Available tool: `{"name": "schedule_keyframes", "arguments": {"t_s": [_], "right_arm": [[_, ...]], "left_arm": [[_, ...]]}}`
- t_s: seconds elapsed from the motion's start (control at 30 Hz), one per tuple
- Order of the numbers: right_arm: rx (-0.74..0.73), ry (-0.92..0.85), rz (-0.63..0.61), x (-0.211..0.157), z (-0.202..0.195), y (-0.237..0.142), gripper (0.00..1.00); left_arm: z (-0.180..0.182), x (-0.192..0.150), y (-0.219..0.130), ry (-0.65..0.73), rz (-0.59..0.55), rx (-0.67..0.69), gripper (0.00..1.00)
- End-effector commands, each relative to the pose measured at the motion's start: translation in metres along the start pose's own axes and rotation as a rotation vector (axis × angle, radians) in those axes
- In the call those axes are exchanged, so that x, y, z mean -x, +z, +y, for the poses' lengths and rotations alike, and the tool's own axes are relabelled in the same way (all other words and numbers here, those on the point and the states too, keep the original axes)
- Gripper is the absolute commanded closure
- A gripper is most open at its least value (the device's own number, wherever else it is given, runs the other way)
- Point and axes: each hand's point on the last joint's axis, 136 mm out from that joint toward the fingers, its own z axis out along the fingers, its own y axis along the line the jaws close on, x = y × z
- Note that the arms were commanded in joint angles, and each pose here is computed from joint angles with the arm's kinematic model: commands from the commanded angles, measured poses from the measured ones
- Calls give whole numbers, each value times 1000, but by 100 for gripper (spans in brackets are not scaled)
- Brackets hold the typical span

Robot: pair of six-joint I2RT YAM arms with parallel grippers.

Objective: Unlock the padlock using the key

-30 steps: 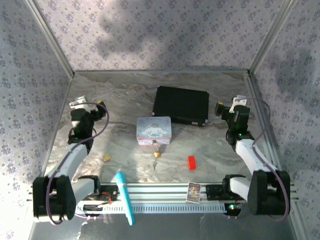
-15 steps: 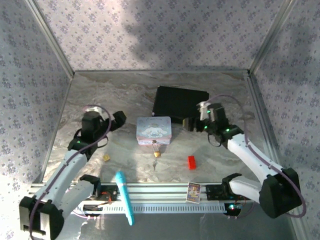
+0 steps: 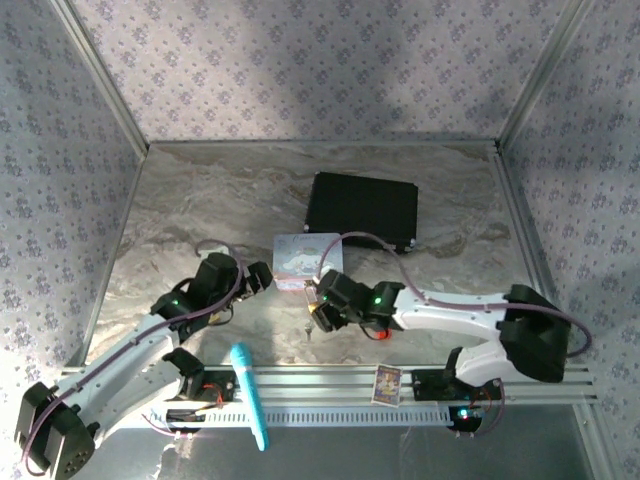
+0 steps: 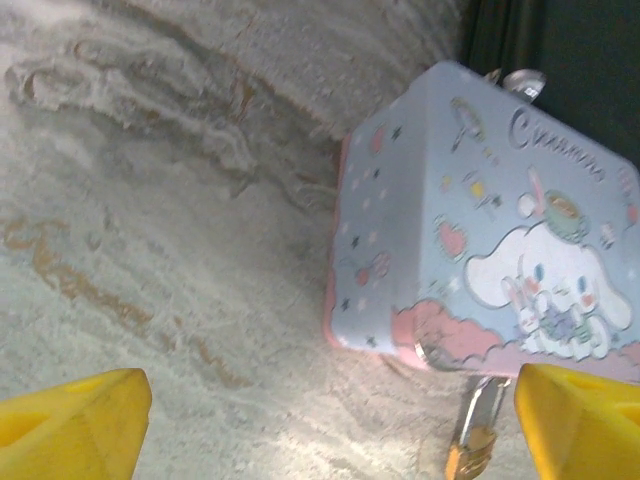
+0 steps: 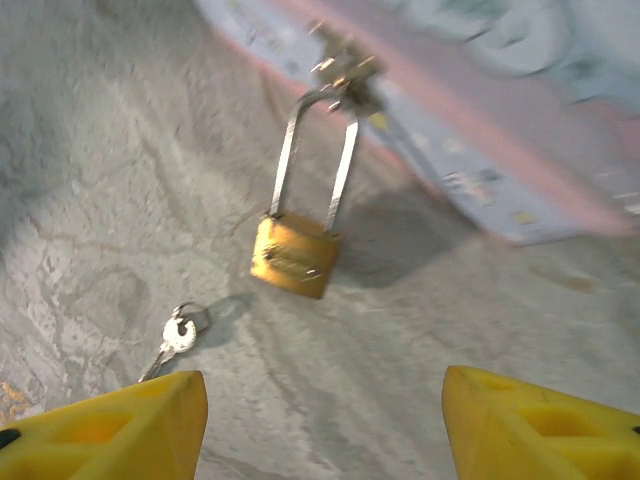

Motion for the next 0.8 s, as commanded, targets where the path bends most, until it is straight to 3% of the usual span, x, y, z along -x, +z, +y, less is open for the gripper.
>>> {"name": "schedule_keyframes", "arguments": {"t_s": [0.0, 0.37, 0.77], "right_arm": [[-77, 45, -25, 9, 5, 7, 37], [-122, 75, 24, 10, 35, 42, 46], [-283, 103, 102, -14, 17, 49, 50]], "left_arm": [[8, -3, 0, -27, -11, 27, 6], [16, -12, 6, 1, 8, 54, 4], [20, -11, 3, -6, -16, 49, 3]]}}
